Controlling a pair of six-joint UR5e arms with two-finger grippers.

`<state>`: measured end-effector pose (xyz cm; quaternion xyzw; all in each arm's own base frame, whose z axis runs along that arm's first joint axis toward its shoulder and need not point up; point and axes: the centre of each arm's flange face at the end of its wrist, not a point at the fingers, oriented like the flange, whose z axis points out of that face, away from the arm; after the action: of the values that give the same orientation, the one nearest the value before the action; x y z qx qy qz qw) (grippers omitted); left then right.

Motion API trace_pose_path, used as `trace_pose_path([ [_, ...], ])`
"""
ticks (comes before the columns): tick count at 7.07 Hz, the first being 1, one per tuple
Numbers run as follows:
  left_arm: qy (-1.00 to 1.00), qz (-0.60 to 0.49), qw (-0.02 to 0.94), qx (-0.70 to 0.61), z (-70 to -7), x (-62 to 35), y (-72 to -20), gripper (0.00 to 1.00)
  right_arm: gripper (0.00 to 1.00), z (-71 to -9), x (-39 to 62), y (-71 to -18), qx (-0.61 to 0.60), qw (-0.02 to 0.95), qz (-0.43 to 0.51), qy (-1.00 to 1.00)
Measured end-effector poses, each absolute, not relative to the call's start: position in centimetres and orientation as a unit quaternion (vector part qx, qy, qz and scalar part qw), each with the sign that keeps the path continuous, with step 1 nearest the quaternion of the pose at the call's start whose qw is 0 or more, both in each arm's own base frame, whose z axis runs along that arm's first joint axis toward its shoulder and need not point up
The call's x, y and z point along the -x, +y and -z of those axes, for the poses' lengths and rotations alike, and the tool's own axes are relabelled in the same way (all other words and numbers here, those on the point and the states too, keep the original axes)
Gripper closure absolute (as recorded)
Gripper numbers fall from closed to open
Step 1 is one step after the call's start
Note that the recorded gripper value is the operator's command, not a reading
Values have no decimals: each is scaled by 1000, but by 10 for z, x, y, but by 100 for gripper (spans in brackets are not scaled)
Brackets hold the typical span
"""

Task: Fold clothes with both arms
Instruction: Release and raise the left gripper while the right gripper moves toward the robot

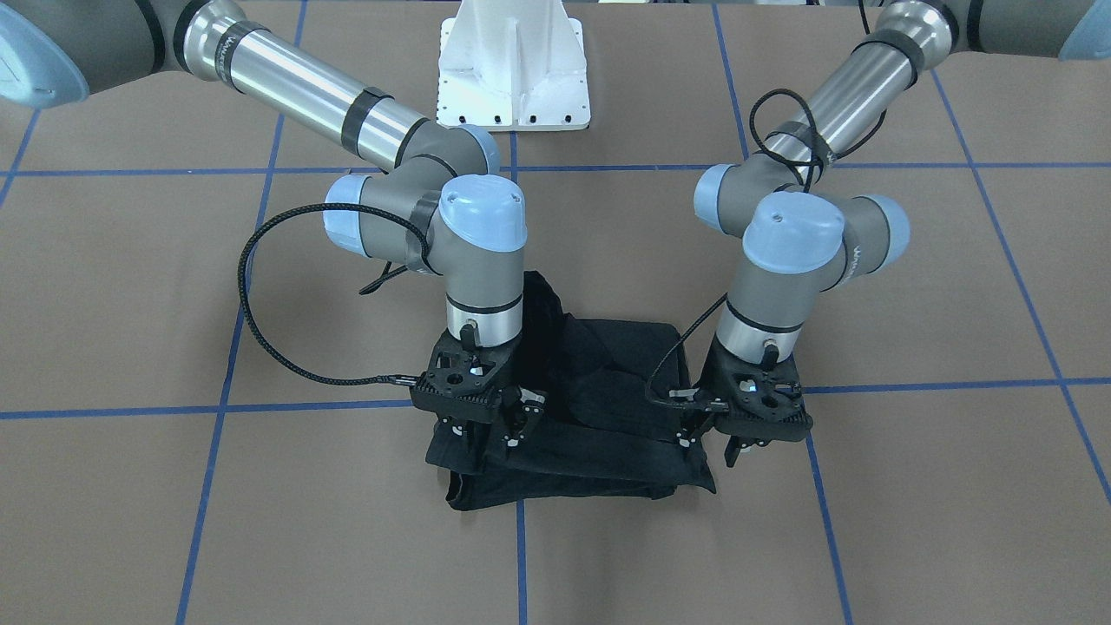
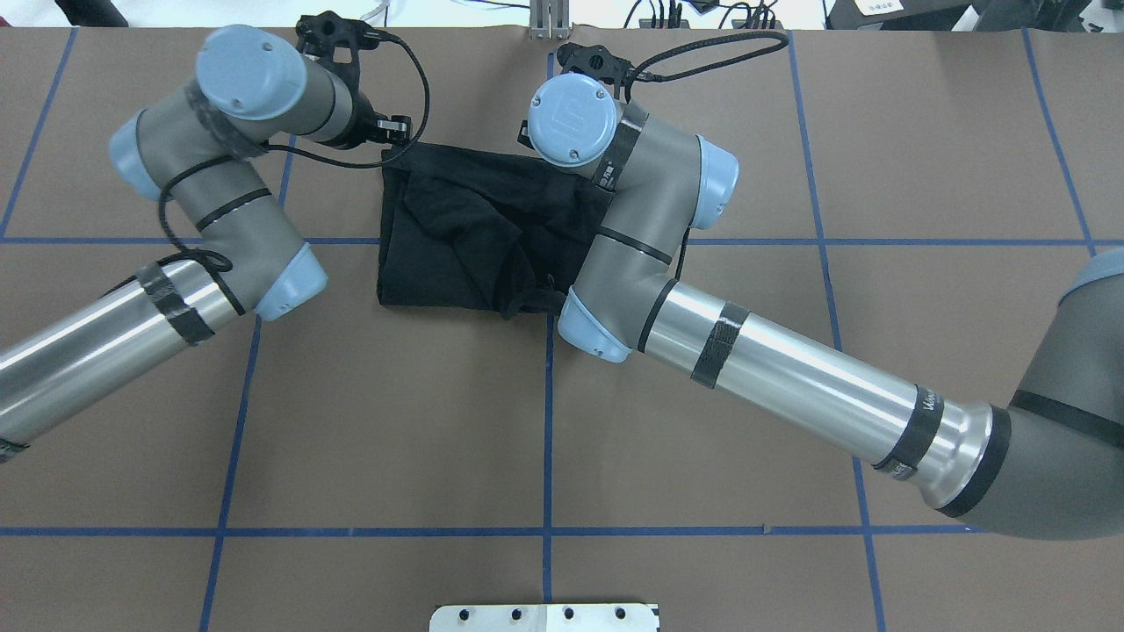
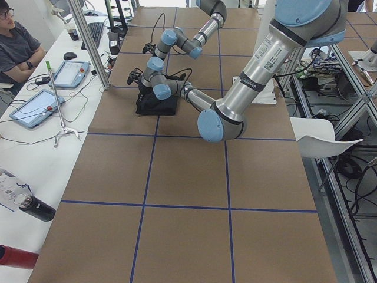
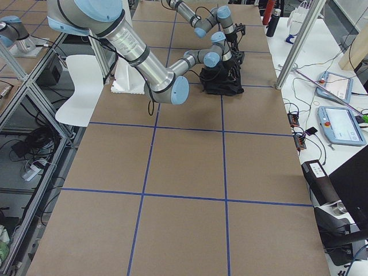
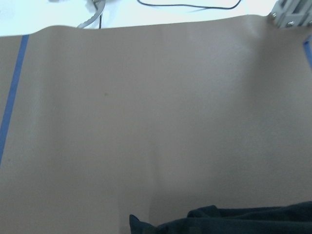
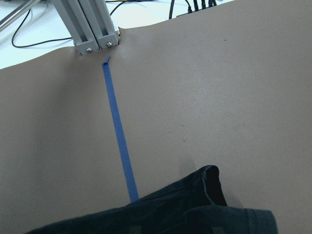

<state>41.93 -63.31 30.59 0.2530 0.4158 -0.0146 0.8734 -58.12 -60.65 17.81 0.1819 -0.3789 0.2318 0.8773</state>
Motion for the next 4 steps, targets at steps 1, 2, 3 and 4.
trace_pose_path([
  [1,426,-12,866,-261,-313,-388,-619,0,0,-163,570,-599,-169,882,-218,-381],
  [2,428,-28,862,-270,-318,-366,-608,0,1,-145,556,-578,-161,892,-198,-374],
  [3,428,-35,861,-274,-320,-357,-603,0,6,-134,546,-545,-155,902,-172,-365],
  [4,427,-37,860,-276,-321,-354,-602,0,25,-128,546,-508,-149,909,-147,-359],
])
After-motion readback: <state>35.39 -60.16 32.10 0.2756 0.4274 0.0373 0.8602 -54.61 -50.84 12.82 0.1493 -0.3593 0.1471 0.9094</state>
